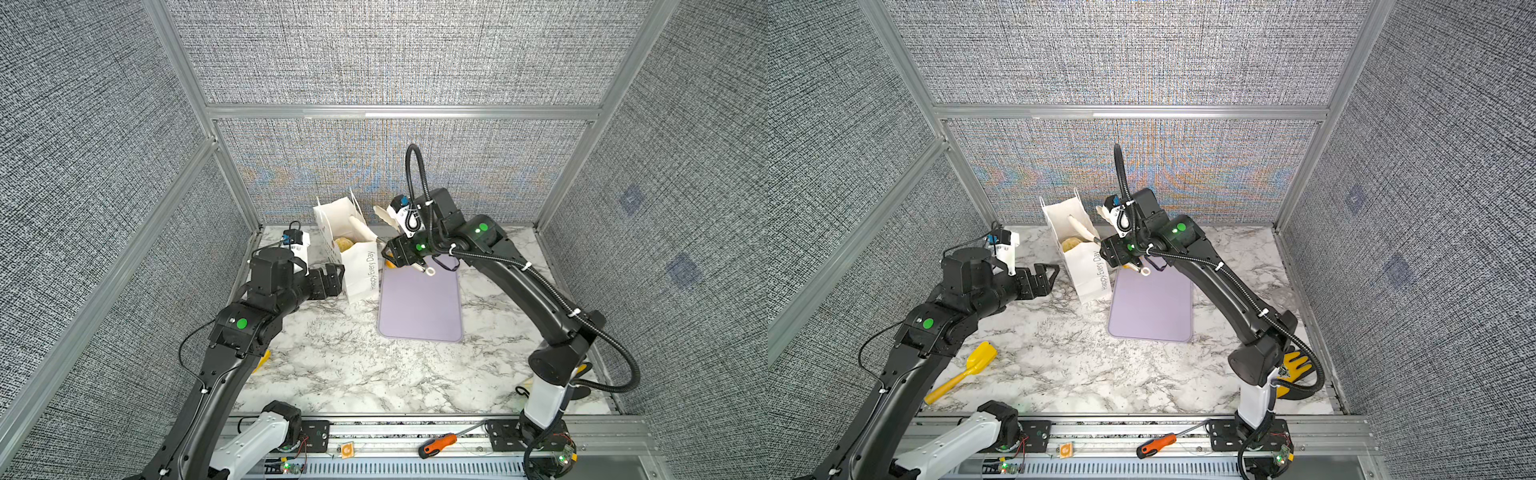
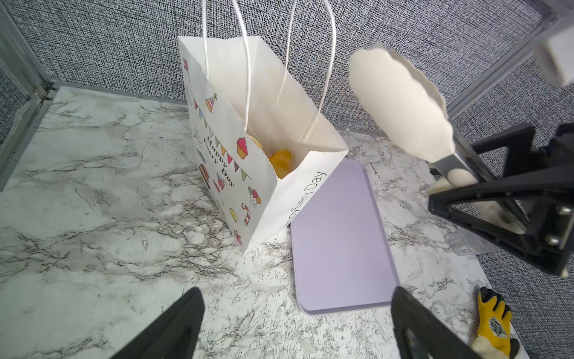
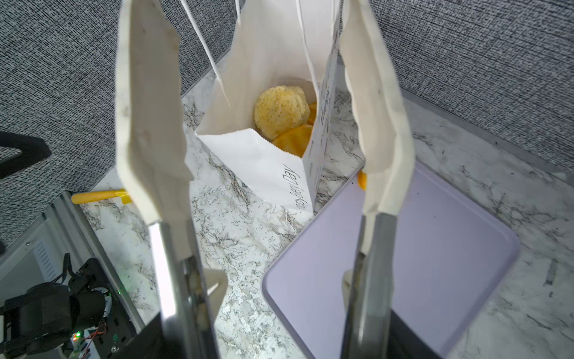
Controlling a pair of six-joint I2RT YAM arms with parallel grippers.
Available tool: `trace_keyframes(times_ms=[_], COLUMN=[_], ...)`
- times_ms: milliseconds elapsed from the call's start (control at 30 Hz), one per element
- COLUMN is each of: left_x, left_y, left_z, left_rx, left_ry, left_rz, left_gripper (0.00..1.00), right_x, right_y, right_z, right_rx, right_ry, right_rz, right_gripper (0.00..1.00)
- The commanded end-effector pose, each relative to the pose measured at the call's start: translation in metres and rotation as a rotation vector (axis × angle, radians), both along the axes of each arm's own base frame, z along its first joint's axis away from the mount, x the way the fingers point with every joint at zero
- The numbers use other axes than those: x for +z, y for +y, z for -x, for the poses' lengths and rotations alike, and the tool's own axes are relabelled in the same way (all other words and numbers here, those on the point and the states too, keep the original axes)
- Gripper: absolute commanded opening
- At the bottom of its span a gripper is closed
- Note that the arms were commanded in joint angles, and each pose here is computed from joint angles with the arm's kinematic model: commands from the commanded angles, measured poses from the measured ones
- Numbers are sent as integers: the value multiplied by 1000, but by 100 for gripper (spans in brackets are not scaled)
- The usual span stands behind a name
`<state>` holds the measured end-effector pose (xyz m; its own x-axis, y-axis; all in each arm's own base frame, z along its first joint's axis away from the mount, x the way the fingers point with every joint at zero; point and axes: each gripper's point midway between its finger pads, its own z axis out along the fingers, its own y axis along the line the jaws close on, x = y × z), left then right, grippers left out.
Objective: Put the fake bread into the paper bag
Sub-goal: 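Open the tongs and withdraw them from the bag with the right gripper, then move the tongs down to the round striped roll while left gripper lowers bag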
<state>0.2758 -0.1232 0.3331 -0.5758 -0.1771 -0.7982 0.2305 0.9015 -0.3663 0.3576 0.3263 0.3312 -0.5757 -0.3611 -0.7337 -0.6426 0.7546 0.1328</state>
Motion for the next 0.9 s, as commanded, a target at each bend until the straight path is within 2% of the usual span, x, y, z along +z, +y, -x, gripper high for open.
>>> trace_keyframes(times_ms=[0, 233, 500, 867], left_x=[9, -2, -26, -68], left_y=[-6, -27, -44, -76], left_z=[0, 7, 19, 28], left_rx=[-7, -27, -44, -76], left_ry=[-33, -25, 10, 76], left_rz=[44, 31, 52, 93], left_gripper=[94, 93, 92, 91], right_x=[-1, -31, -99, -189], right_y=[-24, -72, -121, -114], right_z=[-11, -16, -30, -51], right_rx=[-76, -200, -347, -332], right_ry=[-41, -5, 92, 298], right_rz=[32, 74, 171, 227], right_gripper=[73, 73, 73, 73])
